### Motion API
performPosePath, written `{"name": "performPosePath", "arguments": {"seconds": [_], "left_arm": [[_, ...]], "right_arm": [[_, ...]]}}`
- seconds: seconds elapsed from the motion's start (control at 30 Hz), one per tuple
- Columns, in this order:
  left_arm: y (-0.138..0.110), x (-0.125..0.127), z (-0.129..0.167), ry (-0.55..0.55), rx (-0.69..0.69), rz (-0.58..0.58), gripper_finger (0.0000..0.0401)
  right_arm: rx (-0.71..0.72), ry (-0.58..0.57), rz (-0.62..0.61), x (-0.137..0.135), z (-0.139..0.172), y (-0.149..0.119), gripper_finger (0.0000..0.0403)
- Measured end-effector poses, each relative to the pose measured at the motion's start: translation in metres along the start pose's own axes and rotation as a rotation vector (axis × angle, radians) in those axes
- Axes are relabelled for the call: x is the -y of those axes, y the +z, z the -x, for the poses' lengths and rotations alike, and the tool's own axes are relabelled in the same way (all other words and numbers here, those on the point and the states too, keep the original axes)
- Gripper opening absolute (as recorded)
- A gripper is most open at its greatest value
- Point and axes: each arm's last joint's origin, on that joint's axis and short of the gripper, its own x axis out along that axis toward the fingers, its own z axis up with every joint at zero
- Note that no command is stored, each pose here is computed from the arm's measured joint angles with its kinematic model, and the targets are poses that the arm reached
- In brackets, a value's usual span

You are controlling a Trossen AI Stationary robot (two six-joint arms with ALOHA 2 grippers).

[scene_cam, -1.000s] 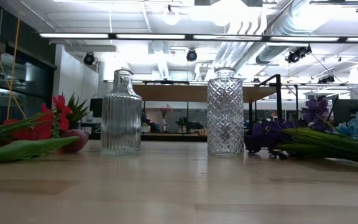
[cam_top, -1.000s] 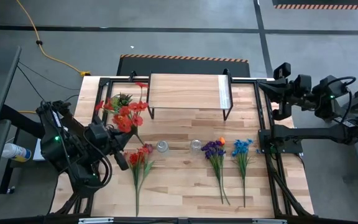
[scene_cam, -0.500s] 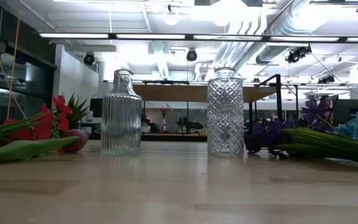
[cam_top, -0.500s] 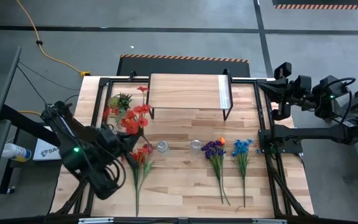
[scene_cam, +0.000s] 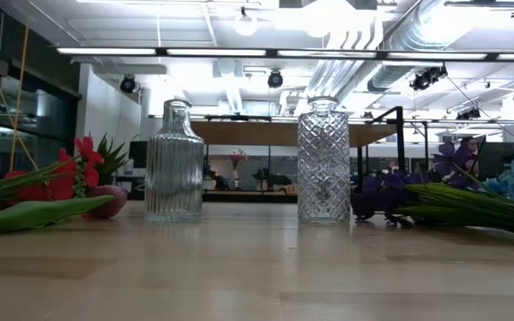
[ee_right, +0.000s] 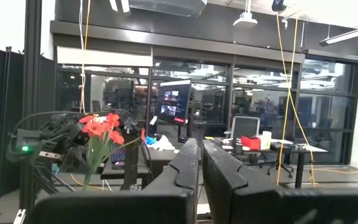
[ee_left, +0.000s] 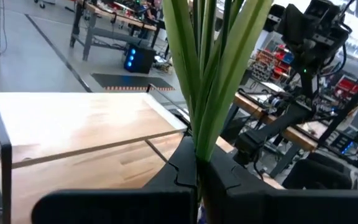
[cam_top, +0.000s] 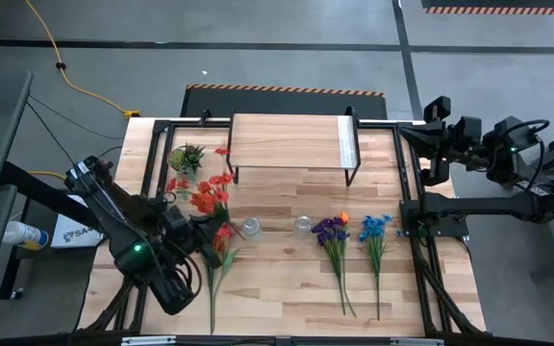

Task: Pick and place flowers into a vace then onto a shelf
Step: Put the left orange flowers into the right transparent vase

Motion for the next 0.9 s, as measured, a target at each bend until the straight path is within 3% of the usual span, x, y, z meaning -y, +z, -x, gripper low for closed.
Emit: {"name": "performPosePath", "arguments": {"seconds": [0.37, 0.53, 0.77, 0.9], "left_arm": [[0.003, 0.003, 0.0, -0.011, 0.05, 0.021, 0.0035], [0.01, 0.018, -0.006, 0.007, 0.017, 0.02, 0.0035], [0.026, 0.055, -0.06, -0.023, -0.066, -0.099, 0.0035], [0.042, 0.064, -0.098, -0.162, -0.053, -0.129, 0.0035]], "right_arm": [[-0.014, 0.0, -0.014, 0.0, -0.003, -0.002, 0.0012], [-0.049, -0.069, -0.003, 0.002, -0.006, -0.006, 0.0012], [-0.182, -0.122, 0.094, 0.003, -0.008, -0.019, 0.0012], [-0.275, -0.106, 0.108, 0.003, -0.004, -0.027, 0.0012]]}}
